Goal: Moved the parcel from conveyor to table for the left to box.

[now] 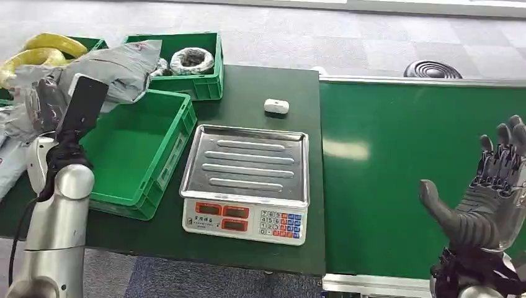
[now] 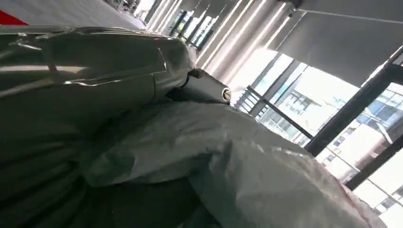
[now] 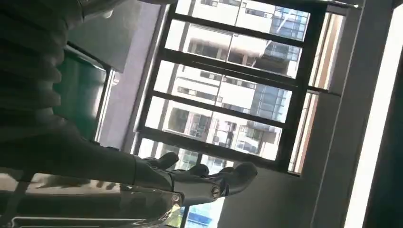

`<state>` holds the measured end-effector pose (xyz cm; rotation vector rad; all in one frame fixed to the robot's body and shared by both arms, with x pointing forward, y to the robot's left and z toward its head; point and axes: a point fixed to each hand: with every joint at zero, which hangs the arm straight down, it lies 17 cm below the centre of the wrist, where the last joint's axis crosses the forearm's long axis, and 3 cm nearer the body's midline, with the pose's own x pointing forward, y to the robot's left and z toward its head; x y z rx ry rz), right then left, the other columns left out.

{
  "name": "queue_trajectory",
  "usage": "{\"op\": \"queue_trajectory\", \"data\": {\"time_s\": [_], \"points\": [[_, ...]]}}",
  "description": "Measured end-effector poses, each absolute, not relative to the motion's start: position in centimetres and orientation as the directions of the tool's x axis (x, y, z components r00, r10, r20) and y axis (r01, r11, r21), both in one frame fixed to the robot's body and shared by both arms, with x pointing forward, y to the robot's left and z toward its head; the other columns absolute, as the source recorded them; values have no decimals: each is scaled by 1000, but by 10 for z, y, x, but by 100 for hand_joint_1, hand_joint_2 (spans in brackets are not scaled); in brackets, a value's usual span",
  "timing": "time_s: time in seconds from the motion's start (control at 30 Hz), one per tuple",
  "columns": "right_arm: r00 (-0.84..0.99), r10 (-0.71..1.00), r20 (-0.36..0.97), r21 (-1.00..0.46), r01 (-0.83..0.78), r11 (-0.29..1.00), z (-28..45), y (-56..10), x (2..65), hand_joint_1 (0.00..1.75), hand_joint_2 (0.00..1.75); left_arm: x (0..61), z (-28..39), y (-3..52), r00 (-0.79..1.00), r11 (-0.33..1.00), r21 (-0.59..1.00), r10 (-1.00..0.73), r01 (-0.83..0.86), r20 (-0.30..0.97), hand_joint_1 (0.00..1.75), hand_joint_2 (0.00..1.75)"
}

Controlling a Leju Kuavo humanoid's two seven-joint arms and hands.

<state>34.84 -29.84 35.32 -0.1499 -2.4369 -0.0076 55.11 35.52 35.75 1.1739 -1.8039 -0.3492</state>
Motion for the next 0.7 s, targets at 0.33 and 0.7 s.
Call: {"op": "queue_trajectory", "data": {"time_s": [0.33,0.7], "points": [[-726,104,680,-42,103,994,331,-306,350,0,175,586,202,394,-24,656,755,-755,16,656,0,175],[-684,108,722,-79,74,994,312,-306,359,0,175,569,190,419,-10,789,612,-613,-43,790,0,175]]}}
